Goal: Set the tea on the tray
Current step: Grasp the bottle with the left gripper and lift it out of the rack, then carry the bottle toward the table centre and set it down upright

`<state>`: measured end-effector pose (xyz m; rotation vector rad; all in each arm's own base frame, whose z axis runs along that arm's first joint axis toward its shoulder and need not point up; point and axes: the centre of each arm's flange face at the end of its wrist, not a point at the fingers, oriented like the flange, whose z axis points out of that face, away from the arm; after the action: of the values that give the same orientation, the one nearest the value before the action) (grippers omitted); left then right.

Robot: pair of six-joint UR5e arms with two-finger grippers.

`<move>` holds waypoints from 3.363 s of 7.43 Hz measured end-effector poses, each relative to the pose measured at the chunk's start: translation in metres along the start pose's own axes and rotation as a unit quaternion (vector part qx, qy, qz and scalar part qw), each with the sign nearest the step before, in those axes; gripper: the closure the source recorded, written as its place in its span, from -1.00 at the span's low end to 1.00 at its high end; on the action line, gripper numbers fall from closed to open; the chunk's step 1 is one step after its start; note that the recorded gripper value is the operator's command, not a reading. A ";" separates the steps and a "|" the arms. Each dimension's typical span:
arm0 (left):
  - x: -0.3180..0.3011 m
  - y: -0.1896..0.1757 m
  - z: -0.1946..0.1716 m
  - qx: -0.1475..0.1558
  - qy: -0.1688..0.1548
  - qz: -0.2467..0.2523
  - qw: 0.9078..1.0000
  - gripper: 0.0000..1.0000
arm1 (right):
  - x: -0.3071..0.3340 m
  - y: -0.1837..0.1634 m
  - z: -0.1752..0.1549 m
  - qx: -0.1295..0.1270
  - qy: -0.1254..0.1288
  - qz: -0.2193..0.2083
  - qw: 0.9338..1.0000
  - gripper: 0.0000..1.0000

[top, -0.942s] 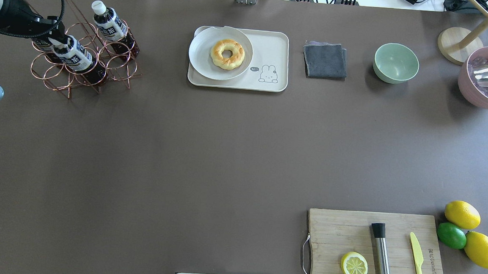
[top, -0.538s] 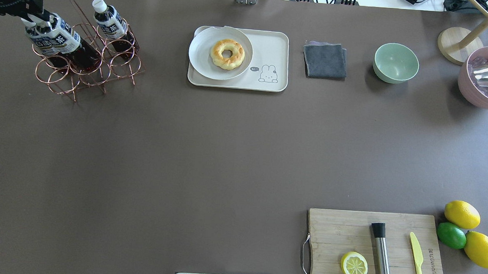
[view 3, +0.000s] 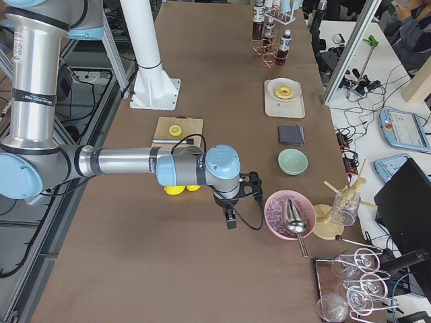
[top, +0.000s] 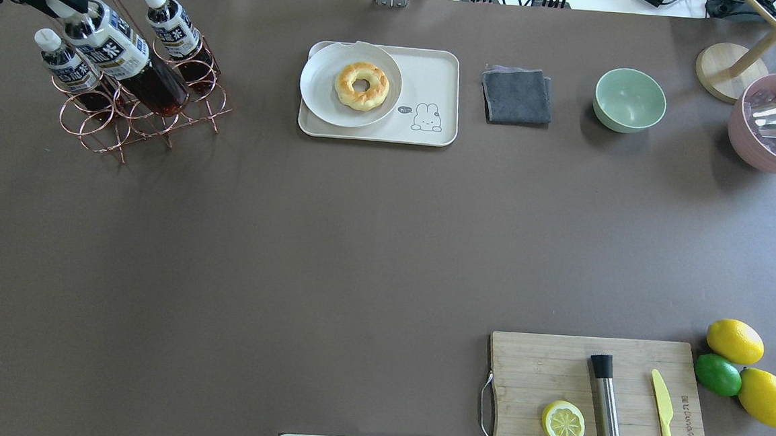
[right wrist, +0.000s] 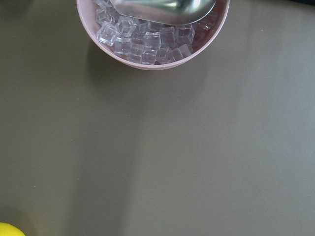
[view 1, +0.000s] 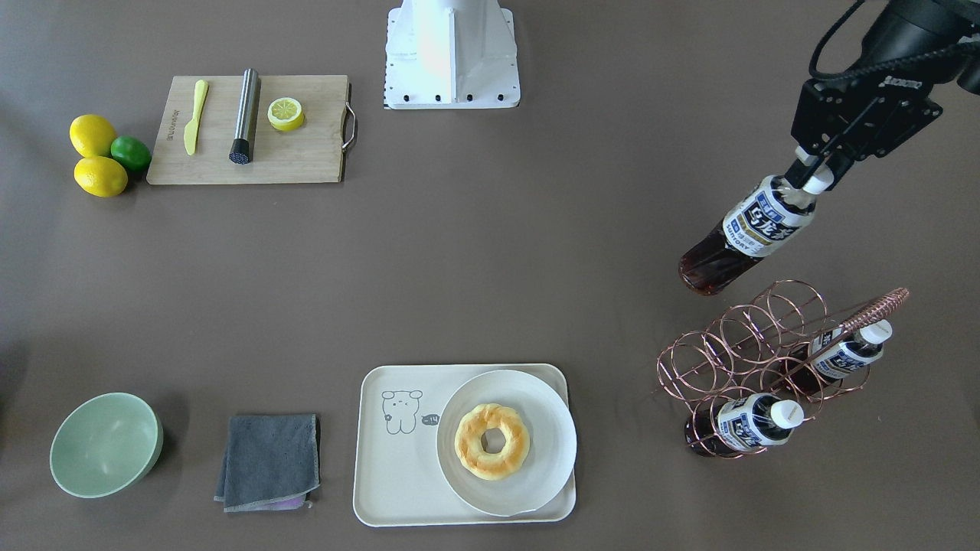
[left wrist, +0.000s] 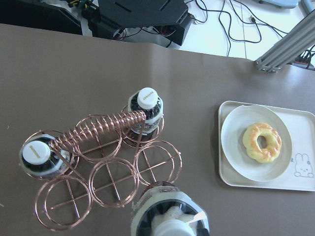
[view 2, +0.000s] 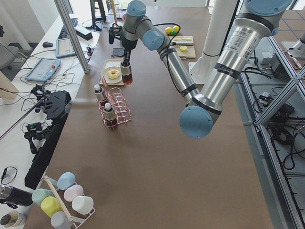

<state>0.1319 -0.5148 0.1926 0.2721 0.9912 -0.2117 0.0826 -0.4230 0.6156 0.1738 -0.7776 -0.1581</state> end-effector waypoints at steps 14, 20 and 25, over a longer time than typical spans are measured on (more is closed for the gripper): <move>0.312 0.271 0.169 -0.040 -0.078 -0.003 0.996 1.00 | -0.122 -0.055 0.007 0.043 -0.076 0.017 0.996 -1.00; 0.313 0.275 0.181 -0.042 -0.073 -0.001 0.996 -0.90 | -0.123 -0.056 0.007 0.043 -0.076 0.016 0.996 -1.00; 0.306 0.270 0.173 -0.021 -0.071 0.007 0.997 -0.93 | -0.160 -0.075 0.000 0.044 -0.090 0.041 0.994 -1.00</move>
<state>0.5124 -0.3313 0.0587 0.2229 0.8515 -0.1947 -0.0358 -0.4633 0.4902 0.2137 -0.9703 -0.0619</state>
